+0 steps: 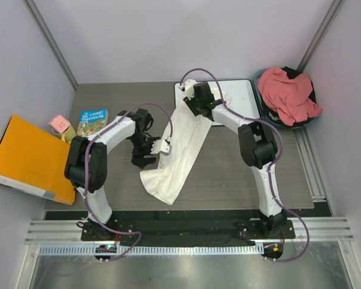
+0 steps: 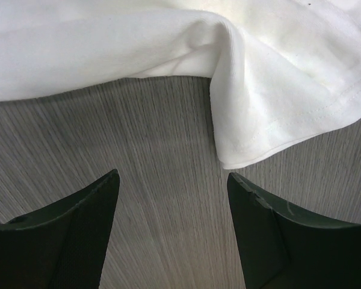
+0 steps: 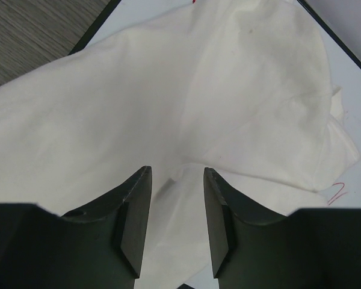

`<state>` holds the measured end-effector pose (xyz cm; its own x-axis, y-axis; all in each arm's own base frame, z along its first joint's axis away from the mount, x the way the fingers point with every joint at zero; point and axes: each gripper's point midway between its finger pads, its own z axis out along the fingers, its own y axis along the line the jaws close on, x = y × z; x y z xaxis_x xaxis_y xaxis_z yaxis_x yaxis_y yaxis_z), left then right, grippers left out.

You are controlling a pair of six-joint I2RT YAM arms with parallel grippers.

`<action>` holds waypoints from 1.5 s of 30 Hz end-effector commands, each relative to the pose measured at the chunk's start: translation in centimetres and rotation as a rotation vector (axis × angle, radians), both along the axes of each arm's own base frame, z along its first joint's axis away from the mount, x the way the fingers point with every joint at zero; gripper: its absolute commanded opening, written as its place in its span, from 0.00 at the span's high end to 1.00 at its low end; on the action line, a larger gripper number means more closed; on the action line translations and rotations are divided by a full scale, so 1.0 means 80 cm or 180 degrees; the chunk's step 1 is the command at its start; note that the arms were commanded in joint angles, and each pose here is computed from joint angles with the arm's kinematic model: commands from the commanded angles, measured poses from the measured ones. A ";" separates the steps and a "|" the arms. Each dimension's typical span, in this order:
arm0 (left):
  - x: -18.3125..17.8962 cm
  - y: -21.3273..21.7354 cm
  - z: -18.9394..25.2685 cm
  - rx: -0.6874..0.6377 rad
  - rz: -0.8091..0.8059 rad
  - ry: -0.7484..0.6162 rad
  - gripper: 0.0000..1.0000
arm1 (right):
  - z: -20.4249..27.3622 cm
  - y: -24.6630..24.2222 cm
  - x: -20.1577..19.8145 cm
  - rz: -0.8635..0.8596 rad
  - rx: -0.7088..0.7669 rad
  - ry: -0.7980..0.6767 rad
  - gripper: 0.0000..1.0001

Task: Fold and stack the t-shirts
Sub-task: Rotate the tshirt 90 degrees

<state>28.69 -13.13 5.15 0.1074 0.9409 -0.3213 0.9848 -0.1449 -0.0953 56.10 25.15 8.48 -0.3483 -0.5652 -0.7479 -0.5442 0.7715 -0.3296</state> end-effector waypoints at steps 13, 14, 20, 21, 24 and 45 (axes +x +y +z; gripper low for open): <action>0.010 -0.006 0.006 -0.0125 0.0016 -0.0034 0.27 | 0.023 -0.002 0.006 -0.0025 -0.0009 -0.0211 0.92; 0.011 -0.005 0.006 -0.0128 0.0021 -0.0041 0.27 | 0.025 -0.003 0.007 -0.0031 -0.0011 -0.0222 0.99; 0.012 -0.003 0.005 -0.0127 0.0032 -0.0040 0.28 | 0.035 -0.006 -0.002 -0.0027 -0.0009 -0.0227 0.98; 0.012 -0.002 0.005 -0.0128 0.0032 -0.0041 0.28 | 0.036 -0.006 -0.003 -0.0015 -0.0001 -0.0223 0.93; 0.012 -0.003 0.004 -0.0145 0.0037 -0.0033 0.28 | 0.034 -0.004 -0.006 0.0007 0.0002 -0.0205 0.76; 0.020 0.000 0.005 -0.0137 0.0033 -0.0096 0.28 | 0.036 0.004 -0.020 0.0154 0.0004 -0.0105 0.99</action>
